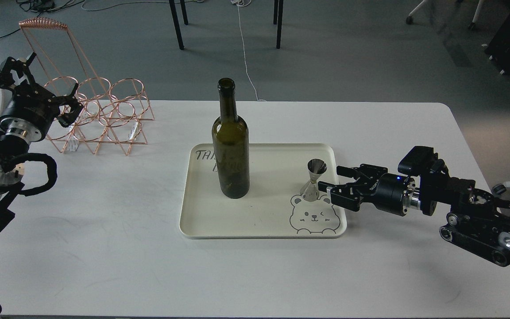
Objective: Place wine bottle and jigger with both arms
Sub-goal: 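Reach the right gripper toward the metal jigger on the tray and grasp it, then lift the jigger with the right gripper and carry it off the tray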
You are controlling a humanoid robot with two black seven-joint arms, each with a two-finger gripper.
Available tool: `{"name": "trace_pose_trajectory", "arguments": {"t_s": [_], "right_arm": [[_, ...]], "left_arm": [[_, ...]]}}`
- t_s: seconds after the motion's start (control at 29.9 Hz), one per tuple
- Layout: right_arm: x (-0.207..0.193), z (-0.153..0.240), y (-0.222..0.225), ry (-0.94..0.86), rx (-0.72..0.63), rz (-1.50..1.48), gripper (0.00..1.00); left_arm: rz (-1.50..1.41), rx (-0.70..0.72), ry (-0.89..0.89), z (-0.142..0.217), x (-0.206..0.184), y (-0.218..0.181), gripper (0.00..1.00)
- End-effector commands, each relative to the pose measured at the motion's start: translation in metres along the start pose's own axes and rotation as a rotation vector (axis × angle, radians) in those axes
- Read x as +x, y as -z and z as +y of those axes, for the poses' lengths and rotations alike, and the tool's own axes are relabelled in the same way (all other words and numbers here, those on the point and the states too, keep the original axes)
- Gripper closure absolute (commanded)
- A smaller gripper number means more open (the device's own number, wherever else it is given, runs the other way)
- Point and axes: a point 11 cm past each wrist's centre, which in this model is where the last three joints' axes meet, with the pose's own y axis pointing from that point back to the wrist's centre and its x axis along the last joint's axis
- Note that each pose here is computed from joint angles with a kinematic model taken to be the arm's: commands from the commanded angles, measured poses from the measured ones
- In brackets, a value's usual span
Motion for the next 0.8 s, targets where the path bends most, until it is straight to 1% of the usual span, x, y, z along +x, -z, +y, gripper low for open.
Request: {"name": "trace_pose_trajectory", "arguments": {"t_s": [0.0,0.07,0.17,0.27,0.47,0.6,0.77], "right_arm": [[0.002,-0.022,0.01,-0.02,0.026,0.005,0.35],[0.002,-0.029,0.014,-0.031,0.035,0.007,0.37],[0.0,-0.028,0.009,-0.029,0.018,0.009,0.47],[-0.001,-0.027,0.007,-0.025,0.011,0.011,0.59],[-0.002,-0.025,0.001,-0.023,-0.005,0.013,0.88],[-0.002,-0.025,0.001,-0.024,-0.005,0.014,0.93],[0.003,-0.026,0.004,-0.046,0.002,0.023,0.95]], "left_arm": [[0.006,0.0,0.005,-0.001,-0.002,0.003,0.02],[0.006,0.002,0.005,-0.001,-0.002,0.003,0.02],[0.006,0.0,0.006,-0.002,-0.003,0.002,0.02],[0.005,-0.002,0.005,-0.002,-0.003,0.001,0.02],[0.005,0.0,0.005,-0.002,-0.003,0.001,0.02],[0.005,0.001,0.004,-0.002,-0.003,0.001,0.02],[0.004,-0.002,0.005,-0.003,-0.004,0.0,0.02]]}}
